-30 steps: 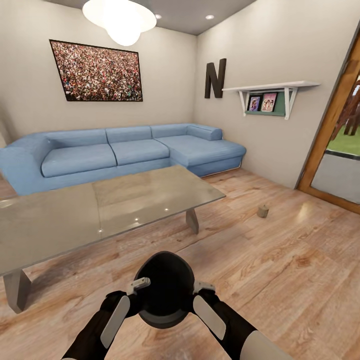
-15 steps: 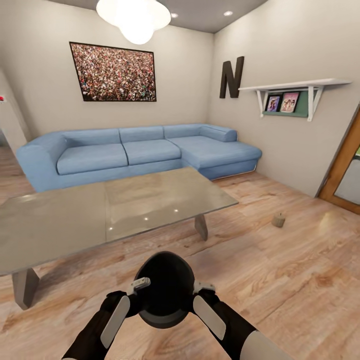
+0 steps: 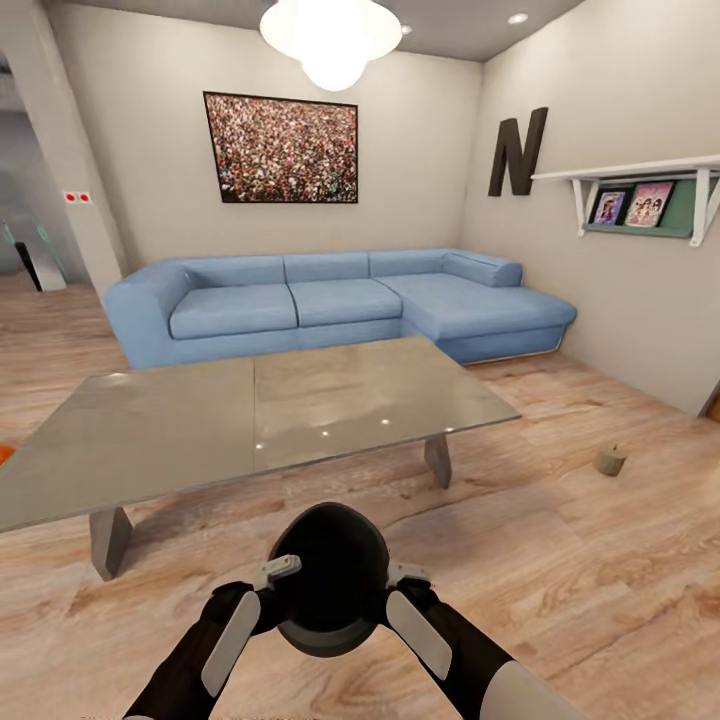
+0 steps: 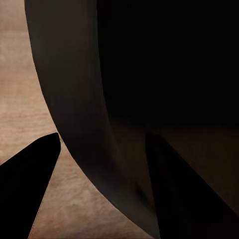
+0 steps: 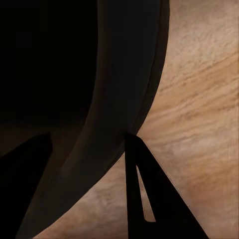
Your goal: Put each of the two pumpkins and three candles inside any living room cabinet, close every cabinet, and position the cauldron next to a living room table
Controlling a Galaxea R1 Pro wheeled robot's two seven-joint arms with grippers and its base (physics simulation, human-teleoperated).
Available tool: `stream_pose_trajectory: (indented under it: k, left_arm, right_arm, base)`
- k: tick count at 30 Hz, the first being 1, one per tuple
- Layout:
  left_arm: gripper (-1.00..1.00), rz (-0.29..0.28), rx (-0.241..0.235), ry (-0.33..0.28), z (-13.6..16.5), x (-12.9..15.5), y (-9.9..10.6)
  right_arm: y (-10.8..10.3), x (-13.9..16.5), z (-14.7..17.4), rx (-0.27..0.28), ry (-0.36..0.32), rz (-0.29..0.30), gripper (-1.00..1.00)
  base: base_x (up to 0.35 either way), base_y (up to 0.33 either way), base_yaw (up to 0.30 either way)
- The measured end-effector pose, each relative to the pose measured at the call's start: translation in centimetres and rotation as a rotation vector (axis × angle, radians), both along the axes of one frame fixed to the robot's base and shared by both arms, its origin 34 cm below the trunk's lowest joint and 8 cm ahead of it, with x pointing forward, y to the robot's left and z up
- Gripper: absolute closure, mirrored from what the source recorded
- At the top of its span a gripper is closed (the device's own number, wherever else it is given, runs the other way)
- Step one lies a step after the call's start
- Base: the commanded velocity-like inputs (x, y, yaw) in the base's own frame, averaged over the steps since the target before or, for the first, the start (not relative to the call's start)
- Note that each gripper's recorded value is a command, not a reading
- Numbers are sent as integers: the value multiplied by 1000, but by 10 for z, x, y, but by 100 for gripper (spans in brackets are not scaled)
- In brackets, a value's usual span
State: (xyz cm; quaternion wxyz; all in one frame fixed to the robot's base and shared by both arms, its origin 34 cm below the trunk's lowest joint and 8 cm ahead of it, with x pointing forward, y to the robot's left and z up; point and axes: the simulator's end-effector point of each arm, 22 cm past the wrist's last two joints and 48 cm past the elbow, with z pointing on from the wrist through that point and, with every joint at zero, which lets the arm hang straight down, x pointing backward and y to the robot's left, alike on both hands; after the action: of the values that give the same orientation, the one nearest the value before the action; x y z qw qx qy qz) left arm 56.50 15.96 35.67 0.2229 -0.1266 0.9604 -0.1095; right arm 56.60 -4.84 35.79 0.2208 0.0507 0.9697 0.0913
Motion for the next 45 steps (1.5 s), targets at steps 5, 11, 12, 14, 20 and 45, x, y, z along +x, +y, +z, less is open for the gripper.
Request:
stream_pose_trajectory:
  k: [5,11,12,14,20,45]
  left_arm:
    - [100,0,0,-1,0,0,0]
    - [100,-1,-1,0,0,0,0]
    - [100,0,-1,-1,1,0,0]
    - [100,1,-1,-1,0,0,0]
    - [100,-1,0,-1,1,0,0]
    - [100,4,-7,-4,-10,-2,-1]
  right_arm:
    - [0,0,0,0,-1,-1,100]
    - [0,0,0,-1,-1,2,100]
    - [0,0,1,-1,-2,1,100]
    - [0,0,0,-1,-2,2,100]
    - [0,0,0,0,-2,1,100]
    - [-1,-1,-9,-6,-6,10,100]
  base:
    - [0,0,153]
    - [71,0,15]
    - [99,0,2]
    - [52,0,1]
    - [11,0,0]
    - [0,0,0]
